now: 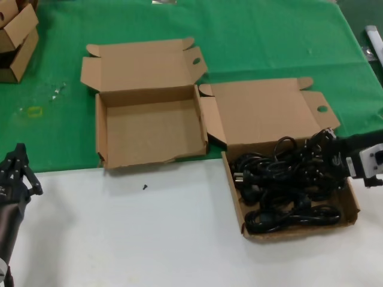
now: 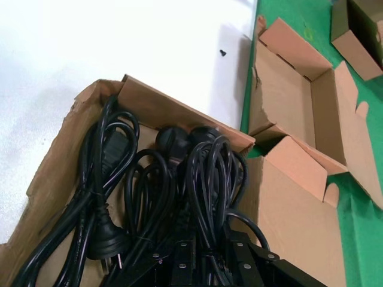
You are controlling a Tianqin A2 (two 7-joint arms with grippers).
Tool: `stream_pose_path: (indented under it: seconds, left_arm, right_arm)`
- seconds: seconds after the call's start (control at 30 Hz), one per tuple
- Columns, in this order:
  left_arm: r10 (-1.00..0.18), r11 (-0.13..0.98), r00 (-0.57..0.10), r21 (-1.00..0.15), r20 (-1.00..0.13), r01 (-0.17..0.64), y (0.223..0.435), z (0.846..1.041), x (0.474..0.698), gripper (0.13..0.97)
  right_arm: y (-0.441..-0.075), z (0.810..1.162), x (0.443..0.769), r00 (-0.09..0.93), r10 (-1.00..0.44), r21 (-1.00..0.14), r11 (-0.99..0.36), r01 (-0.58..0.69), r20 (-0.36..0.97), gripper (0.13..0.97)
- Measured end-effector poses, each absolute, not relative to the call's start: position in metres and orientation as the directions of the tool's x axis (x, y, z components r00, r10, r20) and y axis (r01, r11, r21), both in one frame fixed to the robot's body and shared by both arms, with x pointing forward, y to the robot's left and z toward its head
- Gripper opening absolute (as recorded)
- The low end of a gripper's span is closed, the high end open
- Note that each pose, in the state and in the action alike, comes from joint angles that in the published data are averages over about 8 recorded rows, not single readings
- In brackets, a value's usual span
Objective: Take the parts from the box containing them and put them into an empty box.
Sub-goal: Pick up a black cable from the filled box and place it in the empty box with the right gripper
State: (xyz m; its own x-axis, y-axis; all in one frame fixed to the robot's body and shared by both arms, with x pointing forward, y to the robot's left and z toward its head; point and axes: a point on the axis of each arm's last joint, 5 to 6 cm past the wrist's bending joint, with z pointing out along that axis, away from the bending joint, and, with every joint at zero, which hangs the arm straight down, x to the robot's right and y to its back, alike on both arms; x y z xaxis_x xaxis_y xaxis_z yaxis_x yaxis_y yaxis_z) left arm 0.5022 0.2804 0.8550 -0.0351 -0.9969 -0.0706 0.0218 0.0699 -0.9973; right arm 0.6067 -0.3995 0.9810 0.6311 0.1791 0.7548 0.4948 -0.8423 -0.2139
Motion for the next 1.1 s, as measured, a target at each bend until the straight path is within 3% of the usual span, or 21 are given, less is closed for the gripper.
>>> stream_pose_path:
  seconds: [0.57,1.1]
  left_arm:
    - [-0.997,0.070,-0.035,-0.997,-0.071,0.022,0.280,0.855,0.502,0.143]
    - [-0.997,0.070,-0.035,-0.997,-0.071,0.022,0.280,0.855,0.502,0.143]
  right_arm:
    - [-0.388,1.033,0.622,0.633,0.006,-0.348,-0.832,0.433,0.774,0.220]
    - [-0.303,1.025,0.667,0.570,-0.059,-0.405,-0.764,0.503,0.820,0.219]
